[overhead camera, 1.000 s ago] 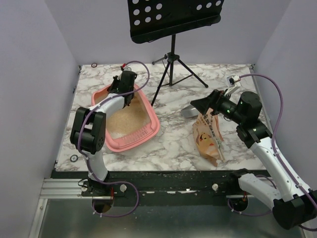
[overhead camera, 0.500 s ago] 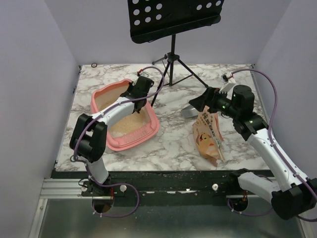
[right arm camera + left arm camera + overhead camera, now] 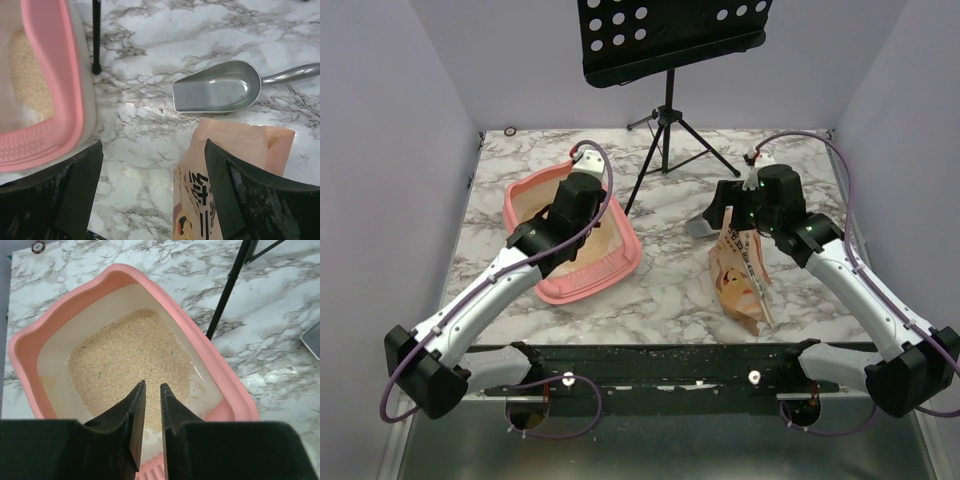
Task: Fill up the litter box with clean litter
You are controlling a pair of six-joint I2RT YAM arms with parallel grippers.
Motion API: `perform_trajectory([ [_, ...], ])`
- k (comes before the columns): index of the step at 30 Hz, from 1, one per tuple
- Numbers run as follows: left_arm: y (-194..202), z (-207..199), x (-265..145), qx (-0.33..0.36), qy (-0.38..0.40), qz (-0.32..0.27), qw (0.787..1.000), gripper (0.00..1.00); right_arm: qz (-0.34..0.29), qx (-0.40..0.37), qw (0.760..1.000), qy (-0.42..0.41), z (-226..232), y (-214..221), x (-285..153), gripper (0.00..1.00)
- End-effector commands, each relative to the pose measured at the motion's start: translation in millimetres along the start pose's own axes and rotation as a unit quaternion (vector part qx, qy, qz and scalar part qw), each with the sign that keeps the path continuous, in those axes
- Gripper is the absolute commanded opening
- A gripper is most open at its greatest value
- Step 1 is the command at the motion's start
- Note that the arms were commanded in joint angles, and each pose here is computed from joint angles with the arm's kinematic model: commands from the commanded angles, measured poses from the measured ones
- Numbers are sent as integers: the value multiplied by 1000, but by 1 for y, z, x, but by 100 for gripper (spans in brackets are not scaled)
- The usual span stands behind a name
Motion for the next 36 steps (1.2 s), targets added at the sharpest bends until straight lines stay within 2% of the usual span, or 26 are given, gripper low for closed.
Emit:
perform_trajectory([
  [1,17,4,-17,-20,50,41,998,29,75,-42,993,77,-9,19,5,89],
  [9,29,8,-27,-35,101,16,994,33,136,-52,982,116,-14,41,7,87],
  [12,35,8,-24,-31,103,21,994,33,158,-56,979,119,-14,50,10,83],
  [15,44,6,-22,-29,116,34,992,33,182,-58,975,109,-11,59,17,74],
  [21,44,9,-24,-32,116,32,992,33,193,-67,974,98,-8,60,27,35],
  [22,44,9,-25,-32,116,30,992,33,195,-73,973,101,-8,59,29,24],
  [23,43,10,-26,-32,114,27,993,33,198,-79,972,103,-8,59,30,7],
  [24,44,10,-26,-30,113,28,993,33,201,-84,970,105,-8,58,32,1],
  [27,43,13,-28,-32,108,22,993,33,172,-111,974,102,-2,49,33,1],
  [30,43,14,-29,-33,106,17,994,33,128,-151,979,50,19,31,32,1],
  [36,44,15,-28,-34,107,18,994,33,101,-248,963,-43,52,6,46,1],
])
Point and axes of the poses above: each gripper's point midway between its finger pads, its own x axis out along the fingers, its own z axis along the line the jaws close on, y = z × x, the point moved 9 cm from there along -x, back along the fingers, and after that the axes turned 15 degrees about -x, right-handed, at the moved point
